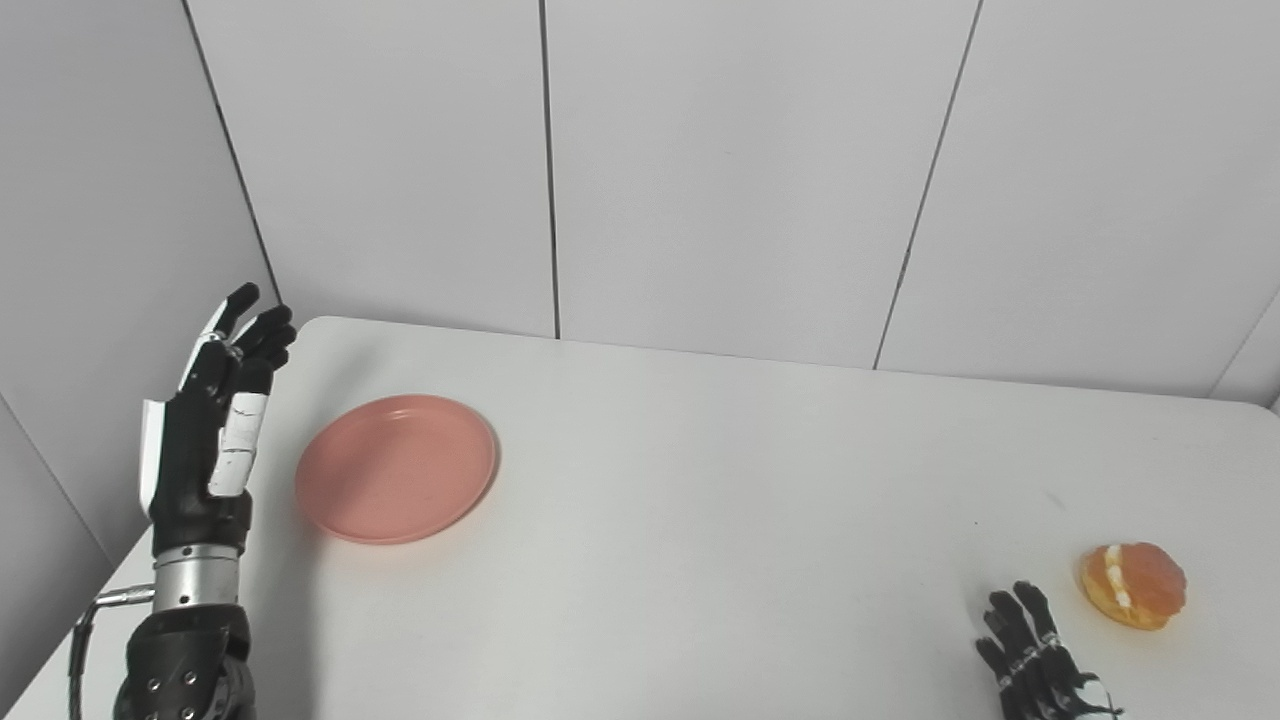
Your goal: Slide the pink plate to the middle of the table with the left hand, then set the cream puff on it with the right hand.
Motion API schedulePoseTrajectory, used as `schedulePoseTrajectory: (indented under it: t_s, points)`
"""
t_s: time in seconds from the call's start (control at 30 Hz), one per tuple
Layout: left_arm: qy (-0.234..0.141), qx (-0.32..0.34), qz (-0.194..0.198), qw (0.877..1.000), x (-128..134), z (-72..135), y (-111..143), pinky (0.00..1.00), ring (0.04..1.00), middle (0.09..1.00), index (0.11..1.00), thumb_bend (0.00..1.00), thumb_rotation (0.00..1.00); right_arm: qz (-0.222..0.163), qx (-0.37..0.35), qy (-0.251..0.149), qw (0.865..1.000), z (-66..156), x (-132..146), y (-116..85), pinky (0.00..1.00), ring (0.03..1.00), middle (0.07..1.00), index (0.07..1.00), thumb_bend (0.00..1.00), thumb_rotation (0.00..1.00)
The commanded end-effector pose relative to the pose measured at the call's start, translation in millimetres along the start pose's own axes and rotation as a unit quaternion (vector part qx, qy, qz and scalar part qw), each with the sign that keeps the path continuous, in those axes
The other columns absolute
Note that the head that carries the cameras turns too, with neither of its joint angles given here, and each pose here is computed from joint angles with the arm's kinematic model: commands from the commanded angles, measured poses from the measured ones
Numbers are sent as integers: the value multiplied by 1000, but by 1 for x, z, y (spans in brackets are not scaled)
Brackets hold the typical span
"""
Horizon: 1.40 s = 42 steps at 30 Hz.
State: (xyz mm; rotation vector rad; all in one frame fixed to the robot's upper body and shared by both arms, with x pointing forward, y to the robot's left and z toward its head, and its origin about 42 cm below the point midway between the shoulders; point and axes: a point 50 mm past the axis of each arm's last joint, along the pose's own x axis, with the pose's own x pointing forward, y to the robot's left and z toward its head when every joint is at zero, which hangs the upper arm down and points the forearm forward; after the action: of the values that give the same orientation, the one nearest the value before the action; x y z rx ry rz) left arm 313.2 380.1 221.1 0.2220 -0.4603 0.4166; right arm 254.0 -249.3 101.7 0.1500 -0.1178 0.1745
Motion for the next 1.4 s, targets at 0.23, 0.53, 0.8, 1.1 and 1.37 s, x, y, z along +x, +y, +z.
schedulePoseTrajectory:
  t_s: [0.23, 0.53, 0.8, 1.1, 1.37]
  points:
    - [-9, 44, 25, 999, 34, -7, 26, 709, 761, 782, 830, 888, 863, -13, 14, 85, 996, -41, -11, -1, 1000, 1000, 959, 990, 743, 1000]
    - [21, 19, 26, 999, 46, -49, 37, 768, 793, 808, 861, 945, 858, -14, 17, 84, 996, -41, -11, 1, 1000, 1000, 957, 989, 748, 1000]
    - [36, 15, 18, 999, 57, -77, 34, 795, 805, 812, 862, 950, 900, -14, 13, 83, 996, -41, -11, 4, 1000, 997, 949, 983, 765, 1000]
    - [37, 47, -21, 998, 75, -90, 23, 751, 797, 831, 877, 888, 893, -15, 4, 81, 997, -40, -11, 6, 1000, 979, 935, 980, 785, 1000]
    - [40, 39, -24, 998, 83, -91, 4, 757, 798, 827, 895, 907, 874, -15, 5, 83, 996, -40, -11, 7, 1000, 974, 929, 975, 783, 1000]
